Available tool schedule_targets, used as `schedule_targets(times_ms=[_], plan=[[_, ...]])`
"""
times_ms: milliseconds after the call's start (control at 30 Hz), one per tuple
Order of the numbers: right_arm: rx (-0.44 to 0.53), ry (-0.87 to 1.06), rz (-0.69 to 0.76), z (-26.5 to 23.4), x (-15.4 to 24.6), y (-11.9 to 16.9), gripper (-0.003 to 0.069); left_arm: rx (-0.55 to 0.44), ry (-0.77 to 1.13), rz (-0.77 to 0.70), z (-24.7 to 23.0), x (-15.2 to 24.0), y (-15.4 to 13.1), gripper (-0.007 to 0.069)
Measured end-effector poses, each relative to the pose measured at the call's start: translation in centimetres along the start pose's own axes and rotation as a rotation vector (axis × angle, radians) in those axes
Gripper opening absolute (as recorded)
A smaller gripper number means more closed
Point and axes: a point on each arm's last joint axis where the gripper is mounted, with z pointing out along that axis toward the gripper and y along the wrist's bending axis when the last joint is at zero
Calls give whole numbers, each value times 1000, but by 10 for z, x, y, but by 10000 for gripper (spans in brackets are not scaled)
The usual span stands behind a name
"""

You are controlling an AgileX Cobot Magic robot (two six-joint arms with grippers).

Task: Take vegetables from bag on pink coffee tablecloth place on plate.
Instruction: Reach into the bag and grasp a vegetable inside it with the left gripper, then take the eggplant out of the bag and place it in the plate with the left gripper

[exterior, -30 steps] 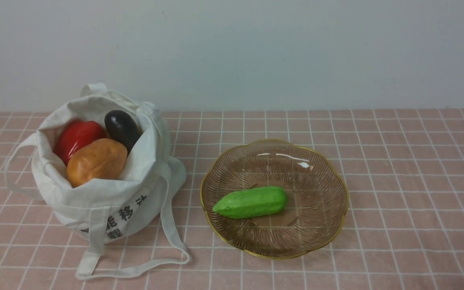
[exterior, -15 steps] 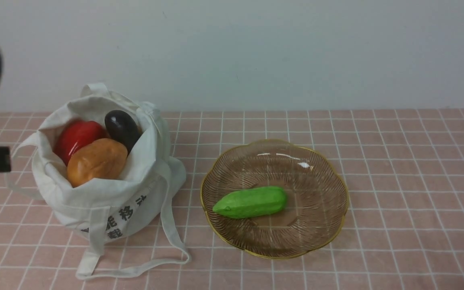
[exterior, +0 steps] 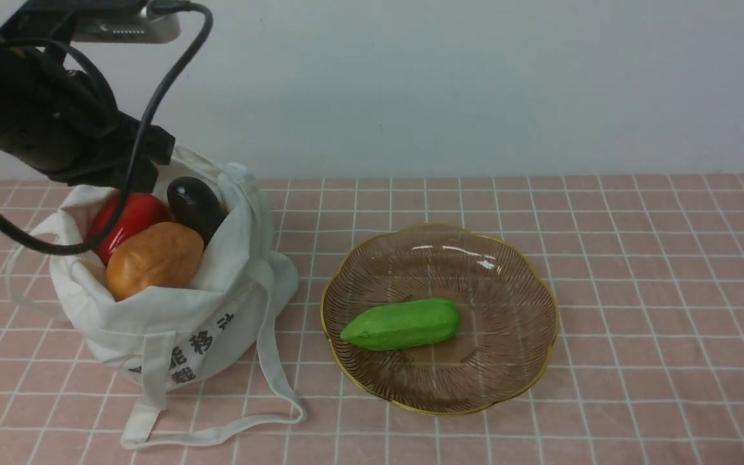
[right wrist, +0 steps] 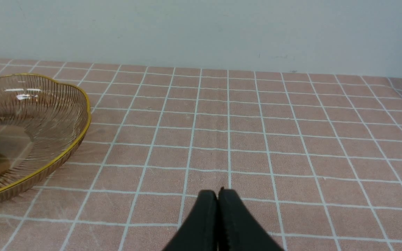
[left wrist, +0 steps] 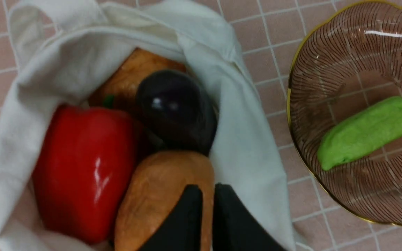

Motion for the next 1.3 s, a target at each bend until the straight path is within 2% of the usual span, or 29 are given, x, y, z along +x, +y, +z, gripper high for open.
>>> schedule_targets(times_ms=[133,233,300,333,467,667,733,900,1100,1300], plan=[[0,0,0,0,0,0,-12,3,-27,34,20,-7,5,176],[0,0,0,0,0,0,-12,17,-48,31,33,-11,7,340],[0,0,0,0,0,0,-12,17,-54,29,36,-12,8,388],[0,0,0,0,0,0,-12,13,-63,35,43,-14,10,472],[0,0,0,0,0,0,-12,10,-36,46,63,-13,15,566],[0,0,0,0,0,0,-12,17,23,53,89,-8,20,558],[0,0,0,0,0,0,-12,18,29,51,91,-7,21,521],[0,0,0,0,0,0,-12,17,27,51,92,-7,21,375],[0,0,0,0,0,0,-12,13,18,69,83,-9,19,376],[0,0,0,0,0,0,-12,-38,-60,137,45,-21,15,376]])
